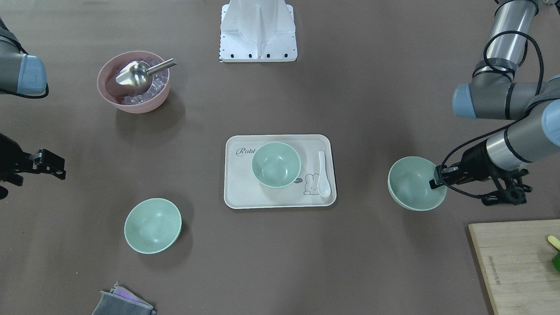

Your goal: Stack green bowls together

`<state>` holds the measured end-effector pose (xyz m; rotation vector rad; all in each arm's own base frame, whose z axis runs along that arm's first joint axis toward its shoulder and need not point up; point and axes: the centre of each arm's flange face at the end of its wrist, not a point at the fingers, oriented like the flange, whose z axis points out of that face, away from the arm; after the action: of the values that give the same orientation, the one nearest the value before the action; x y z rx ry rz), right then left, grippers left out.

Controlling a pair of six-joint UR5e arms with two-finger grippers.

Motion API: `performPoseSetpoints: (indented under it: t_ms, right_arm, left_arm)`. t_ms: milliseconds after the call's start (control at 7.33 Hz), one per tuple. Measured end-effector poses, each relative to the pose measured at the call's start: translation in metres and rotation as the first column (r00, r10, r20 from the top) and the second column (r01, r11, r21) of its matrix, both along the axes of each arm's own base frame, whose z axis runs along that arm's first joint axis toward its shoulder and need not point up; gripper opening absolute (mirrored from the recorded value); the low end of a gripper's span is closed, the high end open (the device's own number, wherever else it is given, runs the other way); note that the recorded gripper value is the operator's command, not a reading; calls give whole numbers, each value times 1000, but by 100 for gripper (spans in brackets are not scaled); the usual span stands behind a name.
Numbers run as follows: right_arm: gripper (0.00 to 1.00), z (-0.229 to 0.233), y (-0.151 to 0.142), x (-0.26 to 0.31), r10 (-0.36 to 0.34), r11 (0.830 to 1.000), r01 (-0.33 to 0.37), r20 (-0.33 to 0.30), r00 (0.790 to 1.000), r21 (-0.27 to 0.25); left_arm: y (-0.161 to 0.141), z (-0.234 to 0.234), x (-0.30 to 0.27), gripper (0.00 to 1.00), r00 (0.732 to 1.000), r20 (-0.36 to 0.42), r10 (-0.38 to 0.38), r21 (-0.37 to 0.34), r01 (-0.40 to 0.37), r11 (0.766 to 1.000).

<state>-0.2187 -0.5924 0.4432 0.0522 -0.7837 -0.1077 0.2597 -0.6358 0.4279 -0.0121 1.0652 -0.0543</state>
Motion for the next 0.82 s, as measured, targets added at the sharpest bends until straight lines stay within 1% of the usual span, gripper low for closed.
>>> performPoseSetpoints:
  t_ms: [136,273,409,545,818]
  right_arm:
    - [100,-6,-2,-18,4,1000,-4,-15,1000,-2]
    - [100,-16,-9,-36,8,1000,-8,-26,1000,-1]
    - [100,-25,-21,-54,25,1000,-25,-24,999,-8]
    - [100,-25,-37,-74,65,998,-65,-6,998,-19]
    - [100,-19,-64,-106,147,989,-145,46,988,-39]
  left_arm:
    - [-4,-25,15,0,1000,-15,-21,-34,20,999]
    - [-2,-55,41,0,999,-22,-44,-64,43,997]
    - [9,-85,76,0,997,-23,-67,-82,65,994]
    - [23,-112,106,0,996,-31,-87,-97,84,992]
    - [45,-148,140,0,993,-50,-110,-120,104,987]
